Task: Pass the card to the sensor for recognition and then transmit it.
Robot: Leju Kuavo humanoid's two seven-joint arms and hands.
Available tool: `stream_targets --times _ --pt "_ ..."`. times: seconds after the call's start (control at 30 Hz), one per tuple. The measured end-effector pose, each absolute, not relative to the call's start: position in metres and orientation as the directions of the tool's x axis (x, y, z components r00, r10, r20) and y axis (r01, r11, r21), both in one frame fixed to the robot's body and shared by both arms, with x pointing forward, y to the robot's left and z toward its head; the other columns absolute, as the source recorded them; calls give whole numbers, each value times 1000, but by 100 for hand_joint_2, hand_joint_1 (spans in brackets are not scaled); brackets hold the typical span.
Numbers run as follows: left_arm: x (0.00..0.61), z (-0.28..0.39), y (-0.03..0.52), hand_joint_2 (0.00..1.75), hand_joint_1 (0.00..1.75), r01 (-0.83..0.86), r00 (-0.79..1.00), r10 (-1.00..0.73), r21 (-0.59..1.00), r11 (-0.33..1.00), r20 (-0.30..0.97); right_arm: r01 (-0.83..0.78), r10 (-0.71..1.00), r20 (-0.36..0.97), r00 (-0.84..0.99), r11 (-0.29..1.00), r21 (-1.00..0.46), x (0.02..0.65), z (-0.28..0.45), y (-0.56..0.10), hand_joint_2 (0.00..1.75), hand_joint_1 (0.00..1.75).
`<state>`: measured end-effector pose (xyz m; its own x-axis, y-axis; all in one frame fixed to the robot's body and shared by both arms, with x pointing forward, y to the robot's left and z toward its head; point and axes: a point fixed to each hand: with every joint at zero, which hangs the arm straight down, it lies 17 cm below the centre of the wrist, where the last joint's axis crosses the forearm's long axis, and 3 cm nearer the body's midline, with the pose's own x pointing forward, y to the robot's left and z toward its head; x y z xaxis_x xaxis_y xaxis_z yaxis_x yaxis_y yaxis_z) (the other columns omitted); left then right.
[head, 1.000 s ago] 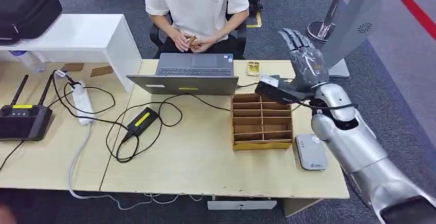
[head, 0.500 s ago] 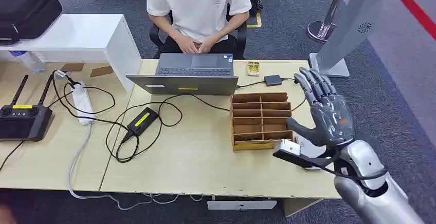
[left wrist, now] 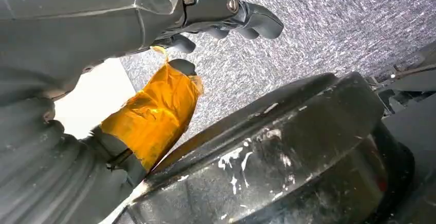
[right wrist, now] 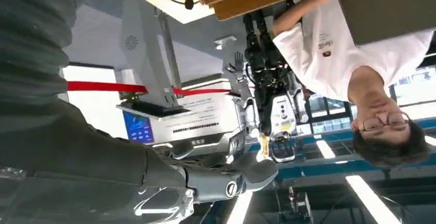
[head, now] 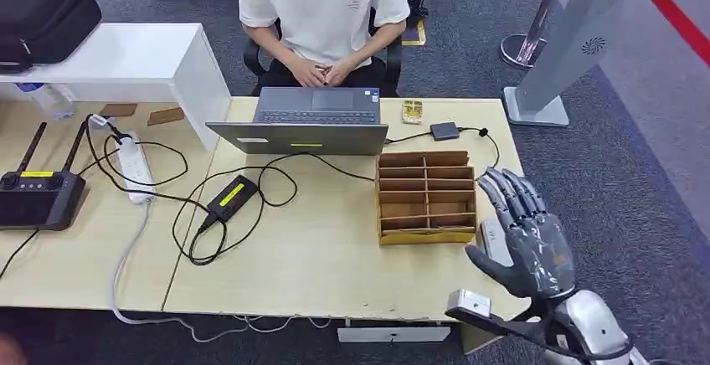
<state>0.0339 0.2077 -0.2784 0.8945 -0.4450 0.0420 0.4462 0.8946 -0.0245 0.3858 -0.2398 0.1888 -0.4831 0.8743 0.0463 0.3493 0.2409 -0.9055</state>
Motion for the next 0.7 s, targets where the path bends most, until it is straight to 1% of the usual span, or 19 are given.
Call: stream_targets --times 0.2,0.57,0.6,0.7 --pt "34 -278 208 175 0 450 893 -449 -23 893 40 321 891 55 -451 219 -921 385 163 -238 175 0" --pt "34 -278 209 175 0 457 889 -456 -21 889 38 292 898 76 -433 219 -931 387 145 -234 175 0" --pt "34 -278 209 175 0 460 888 -459 -21 888 39 292 900 72 -430 214 -932 387 142 -233 175 0" --pt "35 -278 209 175 0 473 881 -472 -17 881 37 350 914 1 -406 156 -924 392 138 -228 175 0"
